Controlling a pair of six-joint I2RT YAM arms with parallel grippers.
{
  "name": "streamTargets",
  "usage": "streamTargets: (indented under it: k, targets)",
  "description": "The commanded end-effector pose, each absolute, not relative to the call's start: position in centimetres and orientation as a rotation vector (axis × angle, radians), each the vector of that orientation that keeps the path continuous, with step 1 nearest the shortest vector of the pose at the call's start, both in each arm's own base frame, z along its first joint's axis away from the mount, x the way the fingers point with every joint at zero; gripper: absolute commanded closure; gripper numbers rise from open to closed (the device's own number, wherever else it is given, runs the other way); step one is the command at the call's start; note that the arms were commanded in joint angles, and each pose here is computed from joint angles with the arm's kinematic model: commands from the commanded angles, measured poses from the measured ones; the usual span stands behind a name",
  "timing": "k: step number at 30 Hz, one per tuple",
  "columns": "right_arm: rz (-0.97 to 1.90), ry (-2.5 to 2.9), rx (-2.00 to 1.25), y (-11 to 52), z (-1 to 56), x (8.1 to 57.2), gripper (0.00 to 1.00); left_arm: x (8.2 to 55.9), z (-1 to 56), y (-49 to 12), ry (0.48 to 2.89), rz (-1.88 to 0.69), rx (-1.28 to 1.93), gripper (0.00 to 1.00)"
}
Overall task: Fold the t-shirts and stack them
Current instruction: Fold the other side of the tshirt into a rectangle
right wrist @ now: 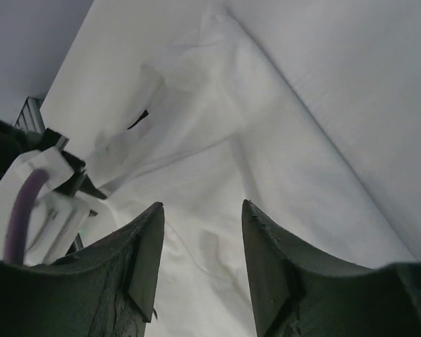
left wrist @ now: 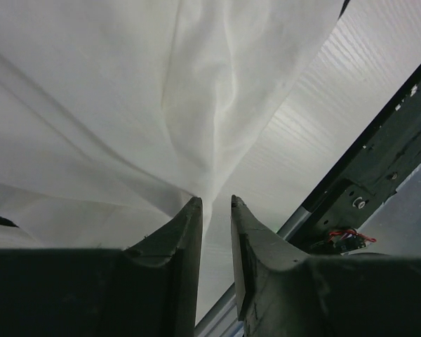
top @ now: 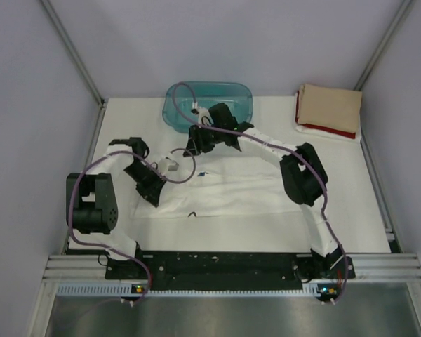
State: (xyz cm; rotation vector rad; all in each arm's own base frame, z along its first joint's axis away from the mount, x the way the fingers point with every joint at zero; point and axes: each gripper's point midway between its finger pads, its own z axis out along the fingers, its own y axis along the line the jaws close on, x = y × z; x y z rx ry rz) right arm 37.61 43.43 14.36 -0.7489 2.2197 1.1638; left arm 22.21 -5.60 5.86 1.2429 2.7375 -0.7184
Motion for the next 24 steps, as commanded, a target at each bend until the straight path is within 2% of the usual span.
streamTargets:
  k: [1,8,18,21,24]
  targets:
    - [1.321,2.056,-0.75,48.6,15.5,38.7,0.54,20.0,6.4,-6.2,2.705,-0.789,1.277,0.69]
    - [1.32,2.104,-0.76,52.7,11.4,38.7,0.61,20.2,6.0,-6.1,2.704,-0.765,1.254,0.65]
    - [1.246,2.203,-0.794,53.1,6.6,36.8,0.6,19.4,5.4,-6.0,2.726,-0.784,1.253,0.63]
    - [1.219,2.186,-0.799,53.0,6.9,37.3,0.56,19.5,5.4,-6.0,2.724,-0.779,1.254,0.67]
    - [1.191,2.154,-0.822,53.2,8.1,37.8,0.54,19.6,5.2,-5.9,2.731,-0.773,1.255,0.79]
